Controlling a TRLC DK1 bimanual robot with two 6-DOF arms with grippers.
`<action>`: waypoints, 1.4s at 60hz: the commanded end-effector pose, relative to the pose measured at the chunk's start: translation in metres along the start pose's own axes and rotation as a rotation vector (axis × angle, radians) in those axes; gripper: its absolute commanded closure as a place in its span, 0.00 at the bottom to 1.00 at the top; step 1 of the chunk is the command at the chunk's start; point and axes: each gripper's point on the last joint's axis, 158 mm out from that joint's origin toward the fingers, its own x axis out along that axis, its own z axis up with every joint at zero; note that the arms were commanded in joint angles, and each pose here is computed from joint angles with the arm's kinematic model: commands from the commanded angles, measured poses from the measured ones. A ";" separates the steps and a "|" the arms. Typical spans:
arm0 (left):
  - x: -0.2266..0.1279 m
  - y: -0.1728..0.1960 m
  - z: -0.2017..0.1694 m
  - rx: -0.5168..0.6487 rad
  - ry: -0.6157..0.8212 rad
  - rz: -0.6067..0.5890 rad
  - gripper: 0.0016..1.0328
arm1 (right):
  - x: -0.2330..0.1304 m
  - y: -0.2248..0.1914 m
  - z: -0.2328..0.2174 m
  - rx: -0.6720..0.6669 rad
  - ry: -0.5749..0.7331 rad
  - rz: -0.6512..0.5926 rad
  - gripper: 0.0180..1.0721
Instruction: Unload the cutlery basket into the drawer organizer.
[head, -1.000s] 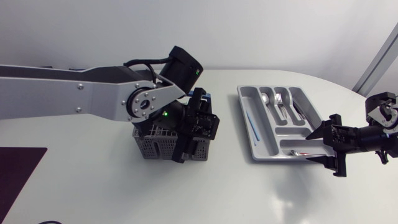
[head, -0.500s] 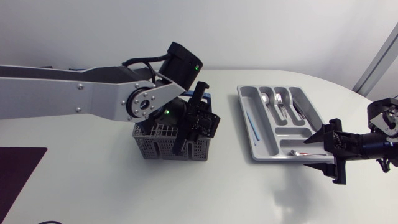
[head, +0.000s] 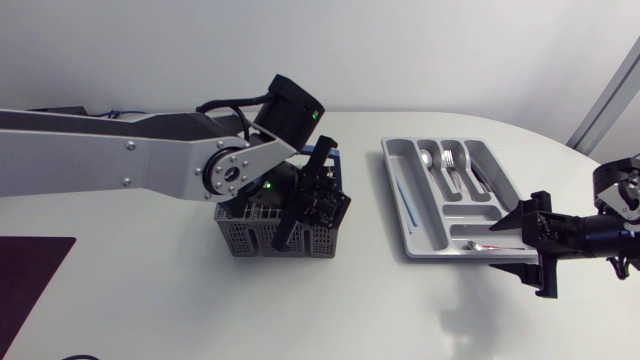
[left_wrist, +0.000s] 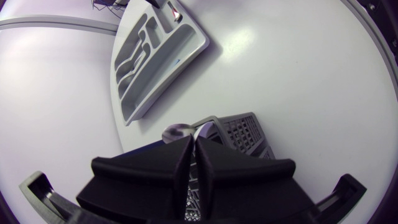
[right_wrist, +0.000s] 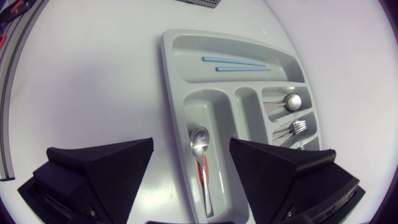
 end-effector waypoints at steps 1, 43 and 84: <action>0.001 -0.005 0.000 0.028 0.001 -0.007 0.97 | 0.003 0.008 0.003 0.010 -0.011 0.011 0.16; -0.054 0.034 0.002 -0.069 -0.024 0.097 0.97 | 0.005 0.023 0.016 -0.014 -0.019 0.007 0.16; -0.053 0.050 0.001 -0.146 -0.026 0.058 0.97 | 0.005 0.030 0.013 -0.017 -0.016 0.003 0.16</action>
